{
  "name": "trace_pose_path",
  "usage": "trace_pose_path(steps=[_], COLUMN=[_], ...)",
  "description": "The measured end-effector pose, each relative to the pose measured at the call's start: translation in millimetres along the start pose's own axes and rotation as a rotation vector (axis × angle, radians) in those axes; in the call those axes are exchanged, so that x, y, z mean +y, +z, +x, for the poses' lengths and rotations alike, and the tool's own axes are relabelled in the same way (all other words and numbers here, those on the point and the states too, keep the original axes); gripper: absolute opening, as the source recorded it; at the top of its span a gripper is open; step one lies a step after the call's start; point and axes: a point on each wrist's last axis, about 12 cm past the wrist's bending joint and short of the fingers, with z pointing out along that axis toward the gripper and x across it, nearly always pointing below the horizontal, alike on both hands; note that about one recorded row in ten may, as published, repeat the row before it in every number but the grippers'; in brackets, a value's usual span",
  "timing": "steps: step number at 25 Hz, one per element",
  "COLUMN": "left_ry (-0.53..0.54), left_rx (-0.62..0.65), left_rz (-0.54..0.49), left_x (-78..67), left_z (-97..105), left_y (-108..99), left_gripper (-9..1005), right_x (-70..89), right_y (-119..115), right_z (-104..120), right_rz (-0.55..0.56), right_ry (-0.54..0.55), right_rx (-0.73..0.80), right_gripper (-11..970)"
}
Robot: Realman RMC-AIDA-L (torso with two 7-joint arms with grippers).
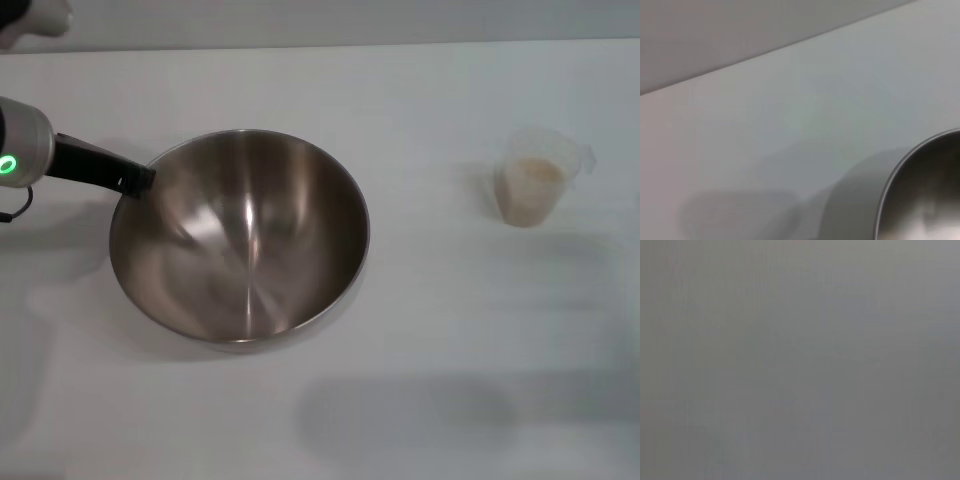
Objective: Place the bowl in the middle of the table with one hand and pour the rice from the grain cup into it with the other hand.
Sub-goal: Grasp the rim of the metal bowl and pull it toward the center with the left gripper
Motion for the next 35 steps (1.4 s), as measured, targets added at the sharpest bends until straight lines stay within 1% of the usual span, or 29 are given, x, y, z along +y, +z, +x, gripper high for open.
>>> trace_pose_path(steps=[5, 7, 11, 12, 15, 17, 24, 32, 35], left_ry=[-0.039, -0.06, -0.08, -0.085, -0.088, -0.091, -0.08, -0.093, -0.09], left_rx=[-0.013, 0.007, 0.016, 0.014, 0.005, -0.014, -0.019, 0.006, 0.013], left_rz=[0.064, 0.09, 0.112, 0.132, 0.159, 0.219, 0.271, 0.351, 0.362], left_x=[2.9, 4.0, 6.3, 7.0, 7.7, 6.4, 1.9, 4.2, 3.8], left_z=[-5.0, -6.1, -9.1, -11.5, -14.7, -20.4, -30.0, -40.6, -44.1], left_y=[-5.2, -3.0, -1.8, -2.5, -4.4, -8.2, -10.1, -5.1, -5.1], left_gripper=[52, 47, 30, 32, 38, 42, 55, 71, 77], right_x=[-0.3, -0.4, -0.5, -0.3, -0.2, -0.4, -0.9, -1.0, -1.2], right_y=[0.1, 0.1, 0.4, 0.5, 0.5, 0.3, -0.1, 1.1, 1.2], right_z=[-0.1, -0.1, -0.1, -0.1, -0.1, 0.0, 0.0, -0.3, -0.4], right_rz=[0.0, 0.0, -0.001, -0.002, -0.003, -0.003, -0.003, -0.005, -0.005], right_ry=[0.009, 0.011, 0.011, 0.011, 0.011, 0.011, 0.011, 0.009, 0.009], right_rx=[0.0, 0.0, 0.0, 0.0, 0.0, 0.001, 0.002, -0.001, -0.001], right_gripper=[662, 662, 663, 663, 664, 664, 661, 662, 662])
